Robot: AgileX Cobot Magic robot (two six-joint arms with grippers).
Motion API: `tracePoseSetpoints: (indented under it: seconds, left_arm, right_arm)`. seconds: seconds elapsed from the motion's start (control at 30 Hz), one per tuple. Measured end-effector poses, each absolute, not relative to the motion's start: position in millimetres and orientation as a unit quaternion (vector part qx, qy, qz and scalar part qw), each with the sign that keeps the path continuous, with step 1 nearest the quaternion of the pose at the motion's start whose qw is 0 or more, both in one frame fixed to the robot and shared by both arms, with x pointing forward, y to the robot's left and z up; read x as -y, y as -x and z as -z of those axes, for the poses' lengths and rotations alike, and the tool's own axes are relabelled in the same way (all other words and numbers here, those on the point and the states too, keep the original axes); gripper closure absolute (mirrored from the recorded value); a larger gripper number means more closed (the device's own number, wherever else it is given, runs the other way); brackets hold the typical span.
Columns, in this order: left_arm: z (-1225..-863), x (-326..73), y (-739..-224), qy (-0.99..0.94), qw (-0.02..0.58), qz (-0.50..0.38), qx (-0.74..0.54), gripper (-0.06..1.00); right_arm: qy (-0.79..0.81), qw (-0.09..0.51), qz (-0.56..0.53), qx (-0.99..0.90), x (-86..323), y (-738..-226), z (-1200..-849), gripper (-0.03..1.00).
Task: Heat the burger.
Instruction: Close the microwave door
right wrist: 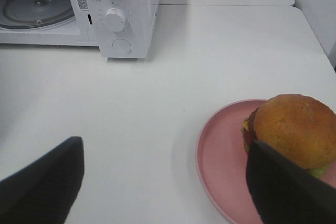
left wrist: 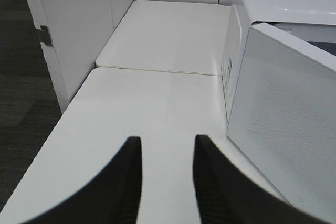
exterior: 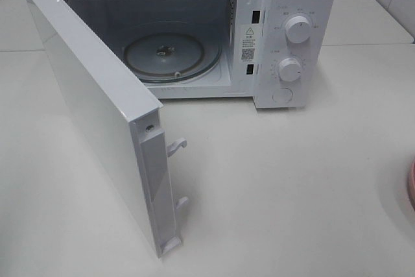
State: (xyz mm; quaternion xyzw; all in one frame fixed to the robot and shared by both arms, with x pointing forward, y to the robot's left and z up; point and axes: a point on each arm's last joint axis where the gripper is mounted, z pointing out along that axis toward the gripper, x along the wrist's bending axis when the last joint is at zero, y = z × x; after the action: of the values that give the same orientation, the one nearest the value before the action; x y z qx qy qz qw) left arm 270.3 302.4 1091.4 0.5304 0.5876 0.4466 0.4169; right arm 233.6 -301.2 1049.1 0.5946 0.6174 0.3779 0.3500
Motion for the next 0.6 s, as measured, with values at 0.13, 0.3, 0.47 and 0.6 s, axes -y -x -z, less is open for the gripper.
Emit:
tracePoseSetpoints:
  seconds: [0.13,0.3,0.47,0.6]
  left_arm:
    - [-1086,-305,-291,-0.530,0.414,-0.445,-0.591,0.89]
    - [-1078,-308,-311,-0.518,0.425,-0.460,-0.582,0.94]
    - [-1070,-311,-328,-0.502,0.440,-0.480,-0.569,0.94]
    - [-1064,-314,-343,-0.480,0.461,-0.507,-0.548,0.94]
  right_arm:
    - [-0.595,0.350,-0.378,-0.617,301,-234,-1049,0.20]
    - [-0.595,0.350,-0.378,-0.617,301,-234,-1049,0.20]
    - [-0.595,0.350,-0.378,-0.617,301,-234,-1049,0.20]
    - [-0.595,0.350,-0.378,-0.617,301,-234,-1049,0.20]
